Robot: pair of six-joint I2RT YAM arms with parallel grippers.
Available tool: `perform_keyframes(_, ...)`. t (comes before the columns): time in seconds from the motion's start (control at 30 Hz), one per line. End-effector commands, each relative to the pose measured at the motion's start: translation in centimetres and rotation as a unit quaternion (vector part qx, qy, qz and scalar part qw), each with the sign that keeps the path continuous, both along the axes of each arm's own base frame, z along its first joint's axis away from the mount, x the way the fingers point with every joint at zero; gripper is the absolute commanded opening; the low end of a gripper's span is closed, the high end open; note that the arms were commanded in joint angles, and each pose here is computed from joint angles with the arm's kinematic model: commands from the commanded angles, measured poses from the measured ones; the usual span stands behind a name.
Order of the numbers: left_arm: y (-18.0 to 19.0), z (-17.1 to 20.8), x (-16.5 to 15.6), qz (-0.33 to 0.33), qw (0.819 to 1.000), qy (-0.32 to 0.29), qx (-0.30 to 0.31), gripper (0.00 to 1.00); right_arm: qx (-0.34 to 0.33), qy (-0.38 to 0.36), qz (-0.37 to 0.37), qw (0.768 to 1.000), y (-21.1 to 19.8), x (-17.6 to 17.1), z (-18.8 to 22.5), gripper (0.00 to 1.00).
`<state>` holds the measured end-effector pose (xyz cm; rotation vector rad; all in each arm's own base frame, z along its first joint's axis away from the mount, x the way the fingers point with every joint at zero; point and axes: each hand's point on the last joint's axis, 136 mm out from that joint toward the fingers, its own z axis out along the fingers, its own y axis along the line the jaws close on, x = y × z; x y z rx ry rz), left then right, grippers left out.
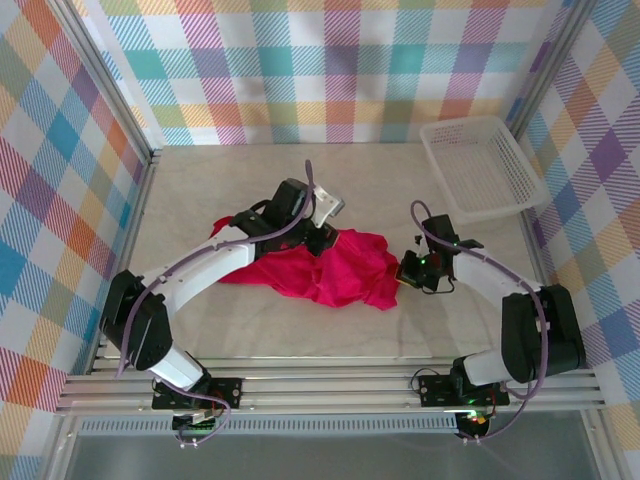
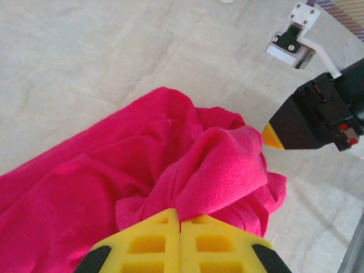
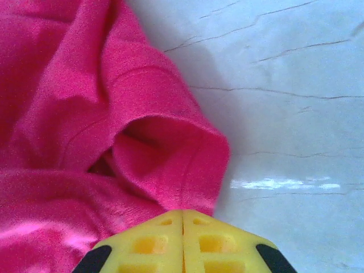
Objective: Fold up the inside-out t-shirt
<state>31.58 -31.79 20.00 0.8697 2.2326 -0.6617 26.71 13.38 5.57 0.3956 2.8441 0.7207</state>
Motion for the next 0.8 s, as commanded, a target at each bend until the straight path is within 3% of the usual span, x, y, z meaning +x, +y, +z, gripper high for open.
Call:
perform_keyframes(0.0,-1.1,-1.0,0.6,0.014,0.999,0.03,-0.024,0.0,0.089,-0.046,0.041,0.994,4.0,-0.5,3.3,0.26)
perform_keyframes(0.1,-1.4,-2.0,1.0,0.026,0.998,0.046,-0.025,0.01,0.119,-0.085,0.072,0.987,7.2,-1.3,5.4,0.49)
perform_keyframes(0.17,-1.5,-2.3,1.1,0.037,0.997,0.058,-0.027,0.1,0.119,-0.097,0.079,0.985,8.2,-1.6,5.9,0.51)
perform_keyframes(0.23,-1.3,-2.5,1.1,0.046,0.996,0.067,-0.023,0.3,0.111,-0.101,0.071,0.986,8.1,-1.7,5.9,0.5)
perform_keyframes(0.3,-0.5,-2.7,1.1,0.062,0.996,0.066,-0.008,0.36,0.104,-0.106,0.063,0.987,7.7,-1.8,5.9,0.48)
perform_keyframes(0.57,5.5,-2.7,1.6,0.157,0.985,0.063,0.022,0.37,0.097,-0.125,0.087,0.984,8.5,-2.0,7.8,0.43)
perform_keyframes(0.77,9.5,-5.0,1.5,0.224,0.969,0.102,0.026,0.36,0.064,-0.131,0.123,0.982,11.5,-1.7,8.3,0.52)
